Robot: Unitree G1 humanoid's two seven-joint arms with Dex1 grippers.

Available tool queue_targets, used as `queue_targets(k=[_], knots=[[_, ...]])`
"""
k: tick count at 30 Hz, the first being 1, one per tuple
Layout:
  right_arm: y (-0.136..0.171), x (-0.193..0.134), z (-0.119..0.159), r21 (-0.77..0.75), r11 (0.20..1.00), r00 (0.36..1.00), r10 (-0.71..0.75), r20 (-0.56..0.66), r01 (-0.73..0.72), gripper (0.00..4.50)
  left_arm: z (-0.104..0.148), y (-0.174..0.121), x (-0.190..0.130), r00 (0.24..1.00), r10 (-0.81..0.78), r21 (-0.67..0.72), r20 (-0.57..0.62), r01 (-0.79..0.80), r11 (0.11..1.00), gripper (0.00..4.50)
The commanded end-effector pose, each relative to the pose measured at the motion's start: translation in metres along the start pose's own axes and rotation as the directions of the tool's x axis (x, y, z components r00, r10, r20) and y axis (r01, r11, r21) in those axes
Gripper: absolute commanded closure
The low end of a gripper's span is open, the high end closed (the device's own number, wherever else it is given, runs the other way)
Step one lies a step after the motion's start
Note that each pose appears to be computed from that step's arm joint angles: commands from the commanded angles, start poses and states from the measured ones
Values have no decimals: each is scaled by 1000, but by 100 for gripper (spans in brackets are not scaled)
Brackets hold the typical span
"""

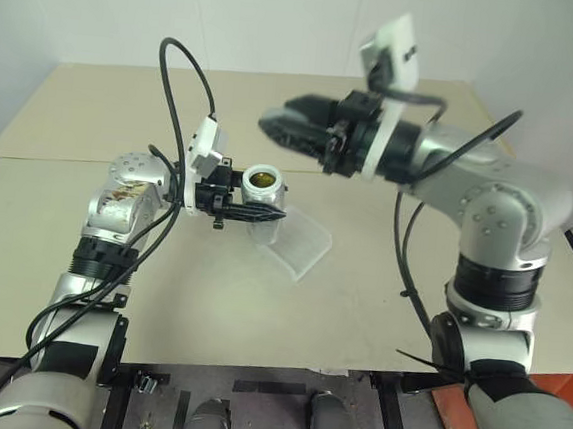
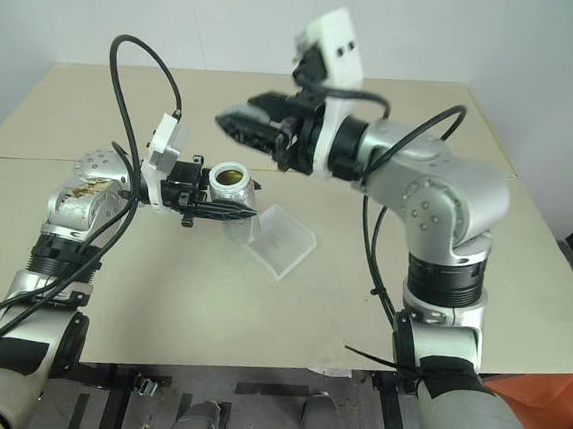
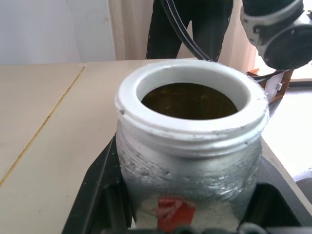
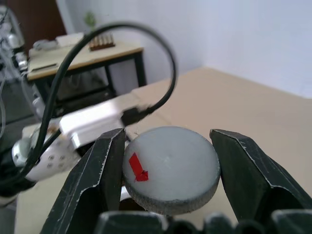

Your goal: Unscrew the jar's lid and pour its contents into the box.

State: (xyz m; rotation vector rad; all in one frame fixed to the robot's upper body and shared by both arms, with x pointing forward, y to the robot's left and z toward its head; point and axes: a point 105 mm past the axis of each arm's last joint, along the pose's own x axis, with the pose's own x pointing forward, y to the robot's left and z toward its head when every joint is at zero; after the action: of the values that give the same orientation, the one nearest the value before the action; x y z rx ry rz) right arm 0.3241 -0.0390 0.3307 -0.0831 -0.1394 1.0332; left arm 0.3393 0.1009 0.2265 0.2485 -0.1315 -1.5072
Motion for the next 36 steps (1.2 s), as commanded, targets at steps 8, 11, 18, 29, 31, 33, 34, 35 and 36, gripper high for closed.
queue_targets(k=[8, 11, 18, 29, 31, 33, 34, 35, 36], knots=[[-64, -87, -100, -133, 915, 884, -403, -237, 382, 179, 13, 17, -19, 987, 162, 82, -6, -161, 984, 248], [-60, -106, -147, -117, 902, 831, -430, -352, 416, 179, 14, 24, -23, 976, 219, 103, -7, -218, 971, 248], [-48, -122, -195, -59, 890, 766, -421, -486, 452, 144, 15, 32, -20, 946, 323, 144, 19, -322, 936, 248], [-6, -118, -107, 218, 963, 941, -80, -329, 157, 2, 25, 69, 8, 794, 600, 597, 97, -528, 604, 248], [7, -114, -102, 249, 965, 932, 14, -362, 83, 2, 33, 66, 24, 785, 593, 779, 180, -482, 402, 248], [13, -113, -99, 259, 965, 916, 65, -395, 43, 2, 30, 55, 41, 836, 517, 926, 185, -324, 192, 248], [14, -113, -98, 261, 965, 913, 73, -402, 37, 2, 28, 54, 44, 848, 498, 952, 183, -279, 126, 248], [15, -113, -94, 261, 965, 910, 88, -405, 23, 2, 28, 54, 51, 865, 469, 981, 179, -194, -16, 248], [15, -113, -92, 262, 965, 909, 96, -405, 14, 2, 29, 54, 55, 877, 445, 982, 183, -145, -118, 248]])
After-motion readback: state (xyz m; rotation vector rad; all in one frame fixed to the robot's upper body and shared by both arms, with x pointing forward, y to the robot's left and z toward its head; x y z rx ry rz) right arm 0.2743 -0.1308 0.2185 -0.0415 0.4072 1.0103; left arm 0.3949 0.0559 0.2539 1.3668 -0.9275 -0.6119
